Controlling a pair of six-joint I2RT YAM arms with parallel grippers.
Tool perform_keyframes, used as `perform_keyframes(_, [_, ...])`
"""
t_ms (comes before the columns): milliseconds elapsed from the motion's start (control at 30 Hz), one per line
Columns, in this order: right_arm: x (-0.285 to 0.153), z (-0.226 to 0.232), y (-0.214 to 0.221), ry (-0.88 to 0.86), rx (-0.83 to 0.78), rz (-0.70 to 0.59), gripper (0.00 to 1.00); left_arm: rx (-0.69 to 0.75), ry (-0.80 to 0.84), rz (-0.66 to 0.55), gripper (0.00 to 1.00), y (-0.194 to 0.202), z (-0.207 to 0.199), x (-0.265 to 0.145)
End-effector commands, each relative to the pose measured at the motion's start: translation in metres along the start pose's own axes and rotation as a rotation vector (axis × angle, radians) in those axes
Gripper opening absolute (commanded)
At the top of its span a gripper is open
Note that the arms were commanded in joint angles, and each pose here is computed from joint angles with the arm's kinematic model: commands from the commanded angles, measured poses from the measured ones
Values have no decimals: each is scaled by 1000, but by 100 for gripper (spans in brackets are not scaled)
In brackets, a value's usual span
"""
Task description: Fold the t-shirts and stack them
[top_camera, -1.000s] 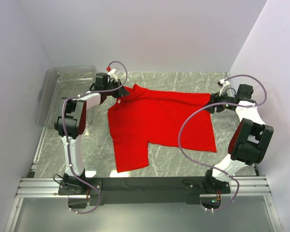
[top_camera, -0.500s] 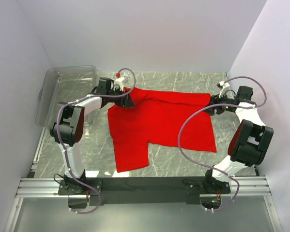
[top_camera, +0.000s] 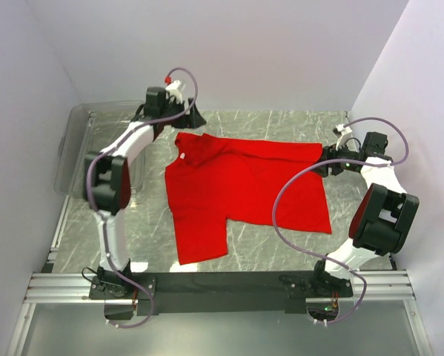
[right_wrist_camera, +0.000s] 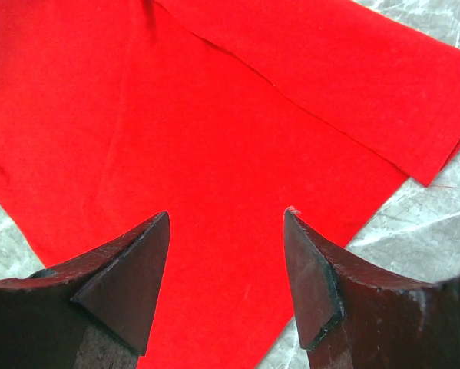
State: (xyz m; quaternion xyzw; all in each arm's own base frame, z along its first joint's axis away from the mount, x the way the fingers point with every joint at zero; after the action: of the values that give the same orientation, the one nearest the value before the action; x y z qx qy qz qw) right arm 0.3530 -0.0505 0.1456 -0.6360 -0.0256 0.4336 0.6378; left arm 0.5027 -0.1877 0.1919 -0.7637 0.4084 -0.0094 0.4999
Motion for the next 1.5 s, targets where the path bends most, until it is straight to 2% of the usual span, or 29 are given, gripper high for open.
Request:
perform_keyframes(0, [-8, 3, -12, 1, -36, -40, 68, -127, -2, 112, 82, 6, 11, 38])
perform_keyframes(33, [-8, 3, -11, 1, -35, -37, 67, -147, -8, 151, 82, 12, 14, 42])
perform_keyframes(200, [-9, 7, -8, 7, -41, -38, 68, -161, -43, 162, 81, 20, 29, 62])
perform_keyframes(867, [-7, 8, -4, -3, -11, -32, 68, -223, -75, 163, 51, 53, 47, 97])
perform_keyframes(1033, [-7, 8, -4, -4, -13, -31, 68, -196, -134, 144, 49, 51, 50, 99])
perform_keyframes(1133, [-7, 8, -3, -6, -10, -33, 68, -177, -154, 125, 41, 47, 50, 99])
perform_keyframes(1167, [-7, 8, -4, -6, -8, -34, 68, -168, -166, 122, 35, 46, 50, 99])
perform_keyframes(1267, [-6, 9, -4, -9, -5, -35, 68, -153, -176, 120, 28, 46, 50, 99])
perform_keyframes(1467, [-7, 10, -4, -12, -10, -33, 68, -125, -163, 114, 20, 47, 45, 97])
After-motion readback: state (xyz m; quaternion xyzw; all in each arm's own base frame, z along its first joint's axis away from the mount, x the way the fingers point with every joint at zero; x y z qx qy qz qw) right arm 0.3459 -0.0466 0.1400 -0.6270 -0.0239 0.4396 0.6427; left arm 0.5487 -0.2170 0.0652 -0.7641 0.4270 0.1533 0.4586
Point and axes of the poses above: each gripper's point midway between its finger pads, its own x axis out along the fingers, its own z axis along the line the jaws close on, y = z × x, the point moved 4 cm from there along -x, back along the fingers, and after that the axes turned 5 degrees about -x, right-handed, at the moved point
